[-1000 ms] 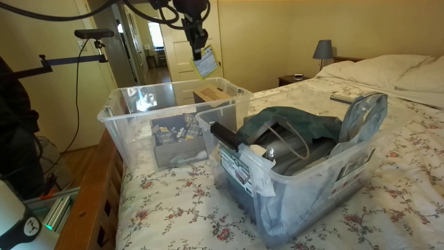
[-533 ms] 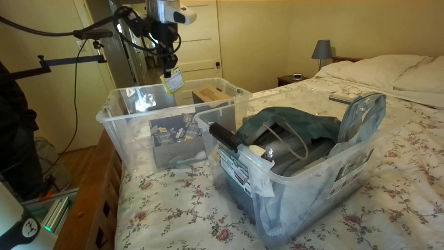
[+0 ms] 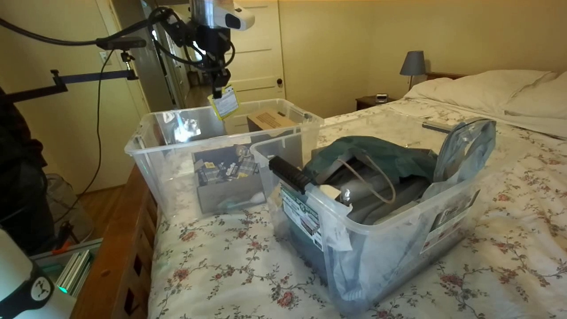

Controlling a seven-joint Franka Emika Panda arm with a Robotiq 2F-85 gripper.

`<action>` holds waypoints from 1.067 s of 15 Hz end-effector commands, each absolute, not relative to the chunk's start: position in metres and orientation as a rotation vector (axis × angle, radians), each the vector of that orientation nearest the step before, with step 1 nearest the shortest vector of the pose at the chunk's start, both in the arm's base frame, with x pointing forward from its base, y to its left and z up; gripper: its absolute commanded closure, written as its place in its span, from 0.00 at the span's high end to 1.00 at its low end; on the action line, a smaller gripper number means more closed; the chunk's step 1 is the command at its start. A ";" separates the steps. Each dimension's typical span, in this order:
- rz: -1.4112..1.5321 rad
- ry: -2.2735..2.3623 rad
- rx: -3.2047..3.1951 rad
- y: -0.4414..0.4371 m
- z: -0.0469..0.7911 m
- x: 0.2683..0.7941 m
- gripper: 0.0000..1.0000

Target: Remove the small yellow box from the container on the right and put it in the container on the left

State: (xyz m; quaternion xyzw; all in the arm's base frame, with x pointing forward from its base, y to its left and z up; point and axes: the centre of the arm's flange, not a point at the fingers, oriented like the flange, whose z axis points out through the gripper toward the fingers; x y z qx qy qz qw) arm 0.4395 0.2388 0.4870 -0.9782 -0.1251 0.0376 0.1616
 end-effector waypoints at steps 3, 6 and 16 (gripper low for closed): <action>0.328 -0.509 -2.703 0.288 0.423 0.442 0.00; 0.460 -0.552 -2.655 0.313 0.380 0.447 0.00; 0.576 -0.558 -2.632 0.335 0.319 0.457 0.02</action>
